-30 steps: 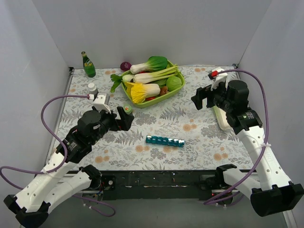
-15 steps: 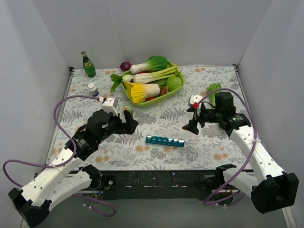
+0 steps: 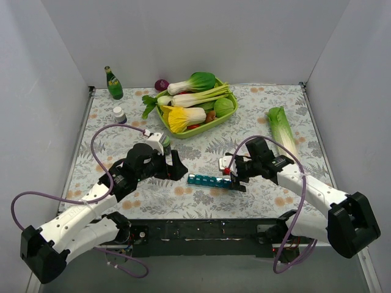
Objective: Sort the pills into containers
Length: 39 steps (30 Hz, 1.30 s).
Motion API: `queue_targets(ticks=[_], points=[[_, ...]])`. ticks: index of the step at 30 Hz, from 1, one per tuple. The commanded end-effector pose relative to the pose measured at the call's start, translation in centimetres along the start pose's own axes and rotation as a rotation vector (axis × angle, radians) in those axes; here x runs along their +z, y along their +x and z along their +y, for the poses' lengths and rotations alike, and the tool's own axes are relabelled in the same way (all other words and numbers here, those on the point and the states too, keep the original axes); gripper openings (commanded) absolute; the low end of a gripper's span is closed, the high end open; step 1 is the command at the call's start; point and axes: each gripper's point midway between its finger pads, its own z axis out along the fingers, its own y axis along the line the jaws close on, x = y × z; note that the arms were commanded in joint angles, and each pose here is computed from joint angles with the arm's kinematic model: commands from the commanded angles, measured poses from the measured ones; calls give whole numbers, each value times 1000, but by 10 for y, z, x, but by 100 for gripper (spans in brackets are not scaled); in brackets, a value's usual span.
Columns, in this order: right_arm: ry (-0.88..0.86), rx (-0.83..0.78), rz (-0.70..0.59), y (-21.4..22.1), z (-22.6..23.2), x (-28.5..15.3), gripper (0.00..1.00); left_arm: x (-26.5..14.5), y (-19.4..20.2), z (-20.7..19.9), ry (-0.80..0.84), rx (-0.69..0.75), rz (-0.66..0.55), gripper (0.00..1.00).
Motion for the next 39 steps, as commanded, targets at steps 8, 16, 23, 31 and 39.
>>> queue_targets(ticks=[8,16,23,31,39], points=[[-5,8,-26,-22,3,40,83,34,27,-29,215,-102,91,56],[-6,16,31,-12,9,62,84,70,37,-28,227,-173,125,35],[29,43,54,-6,3,68,83,95,44,-30,247,-214,160,29],[23,80,69,-2,2,76,79,111,55,-26,236,-239,195,27],[8,113,91,1,4,84,73,121,63,-22,222,-256,221,25]])
